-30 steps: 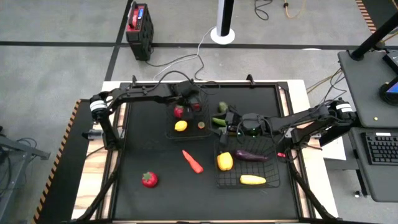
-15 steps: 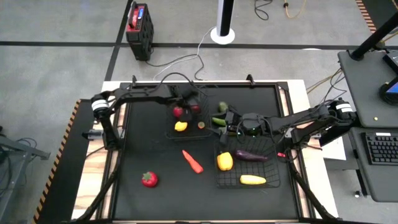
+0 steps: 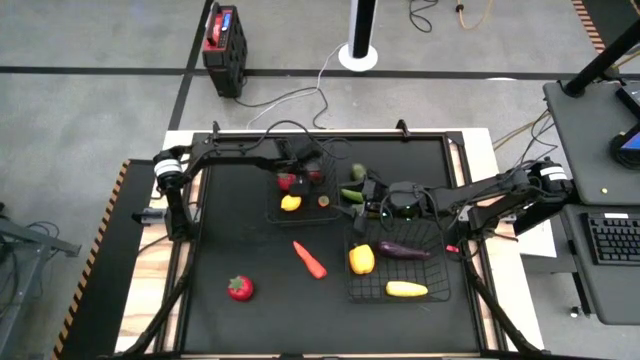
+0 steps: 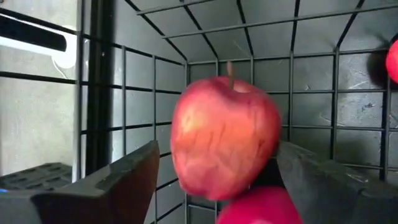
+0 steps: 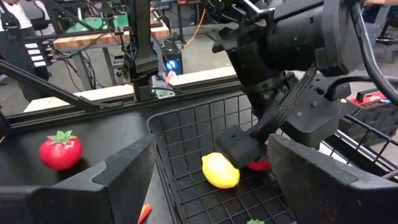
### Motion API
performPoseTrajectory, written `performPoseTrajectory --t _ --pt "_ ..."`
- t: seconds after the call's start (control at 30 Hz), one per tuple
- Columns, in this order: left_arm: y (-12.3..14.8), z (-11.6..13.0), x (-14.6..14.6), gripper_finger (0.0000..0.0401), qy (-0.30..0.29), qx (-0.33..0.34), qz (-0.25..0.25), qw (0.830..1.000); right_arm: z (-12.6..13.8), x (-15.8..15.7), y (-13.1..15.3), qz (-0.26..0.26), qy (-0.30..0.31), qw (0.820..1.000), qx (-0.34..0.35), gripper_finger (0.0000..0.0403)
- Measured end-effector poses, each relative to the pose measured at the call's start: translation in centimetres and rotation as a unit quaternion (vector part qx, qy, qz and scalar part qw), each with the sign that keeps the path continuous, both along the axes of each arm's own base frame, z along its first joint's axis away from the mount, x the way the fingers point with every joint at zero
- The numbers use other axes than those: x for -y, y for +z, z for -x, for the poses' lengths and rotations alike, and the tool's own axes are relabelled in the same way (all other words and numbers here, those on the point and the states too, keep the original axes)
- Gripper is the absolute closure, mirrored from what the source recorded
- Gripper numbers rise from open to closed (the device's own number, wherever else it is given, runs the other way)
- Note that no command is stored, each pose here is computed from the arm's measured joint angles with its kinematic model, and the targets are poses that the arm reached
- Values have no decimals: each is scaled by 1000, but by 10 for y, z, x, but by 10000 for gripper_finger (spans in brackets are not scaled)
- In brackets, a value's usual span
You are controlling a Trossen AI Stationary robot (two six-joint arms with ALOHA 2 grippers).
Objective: Sort produce into baskets
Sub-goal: Put the apple into the top black wire basket, then put the carrot into the bottom black wire basket
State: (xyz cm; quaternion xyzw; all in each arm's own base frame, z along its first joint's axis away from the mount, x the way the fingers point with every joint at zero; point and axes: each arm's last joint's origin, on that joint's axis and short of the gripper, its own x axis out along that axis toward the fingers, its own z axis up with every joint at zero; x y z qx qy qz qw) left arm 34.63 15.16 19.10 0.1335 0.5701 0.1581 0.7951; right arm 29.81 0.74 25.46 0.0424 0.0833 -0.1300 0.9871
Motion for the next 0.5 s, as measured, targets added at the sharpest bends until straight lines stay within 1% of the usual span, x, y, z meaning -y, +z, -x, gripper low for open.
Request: performPoseTrajectory --t 0.17,0.33,0.4,0.5 --pt "17 3 4 97 -3 21 -9 1000 0 0 0 0 0 1000 0 103" --pt "53 10 24 97 -4 75 -15 997 0 0 0 -11 -2 1000 0 103" --pt "71 16 39 97 -10 107 1 994 -2 -1 4 -21 -3 1000 1 103" --pt "93 24 66 97 -32 147 42 988 -4 -4 12 -25 13 999 -17 103"
